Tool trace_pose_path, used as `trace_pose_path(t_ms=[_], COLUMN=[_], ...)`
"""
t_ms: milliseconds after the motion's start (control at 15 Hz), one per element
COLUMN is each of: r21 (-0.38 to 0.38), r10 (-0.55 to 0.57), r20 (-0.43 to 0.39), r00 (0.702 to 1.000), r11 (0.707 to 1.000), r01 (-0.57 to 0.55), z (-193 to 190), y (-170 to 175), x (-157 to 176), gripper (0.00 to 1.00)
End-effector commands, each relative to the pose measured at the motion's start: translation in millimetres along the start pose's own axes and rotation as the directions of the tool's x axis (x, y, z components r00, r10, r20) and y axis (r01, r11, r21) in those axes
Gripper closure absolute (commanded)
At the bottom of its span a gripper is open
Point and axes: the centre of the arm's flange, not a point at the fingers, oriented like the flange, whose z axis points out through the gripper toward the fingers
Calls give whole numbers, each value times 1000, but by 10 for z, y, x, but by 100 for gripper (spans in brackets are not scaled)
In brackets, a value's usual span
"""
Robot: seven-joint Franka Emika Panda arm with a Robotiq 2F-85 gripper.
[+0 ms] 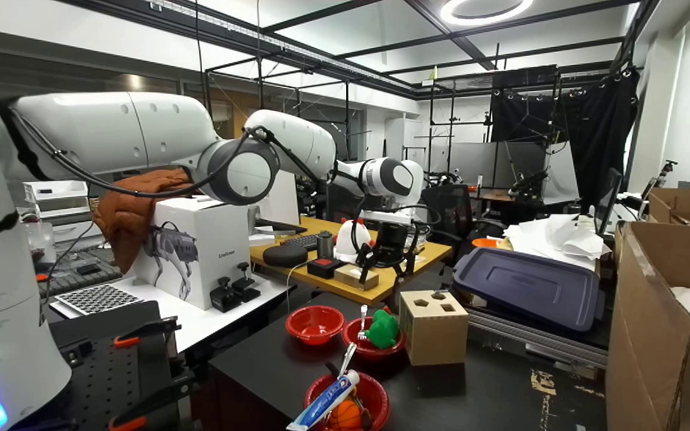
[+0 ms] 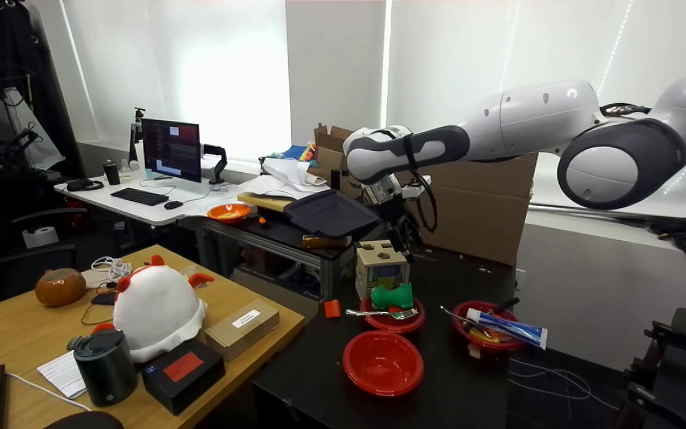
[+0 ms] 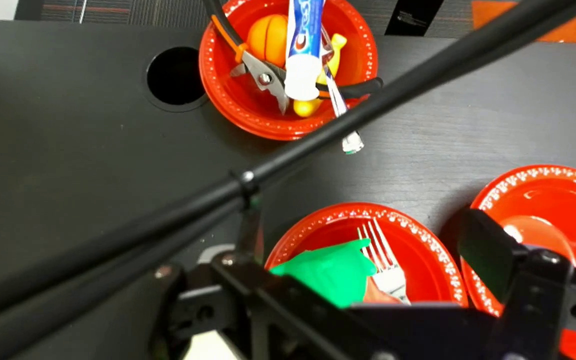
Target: Move the empty red bowl forwards, place the green plush toy inside the bowl
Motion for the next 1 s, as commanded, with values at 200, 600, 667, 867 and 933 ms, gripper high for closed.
trace_pose_path(t_ms=[200,600,667,867,933], r21=[7,56,64,100,111], r10=[54,47,44,51,57], r20=[-135,-180,-186,-196,-194], r00=[989,982,982,979,979], r11=[999,998,997,994,993], r01=[-54,-37,-33,-32,-36], z=[-76,85,94,148,192], y=[217,307,303,356,383], x=[334,473,483,509,528], gripper=[0,0,0,0,0])
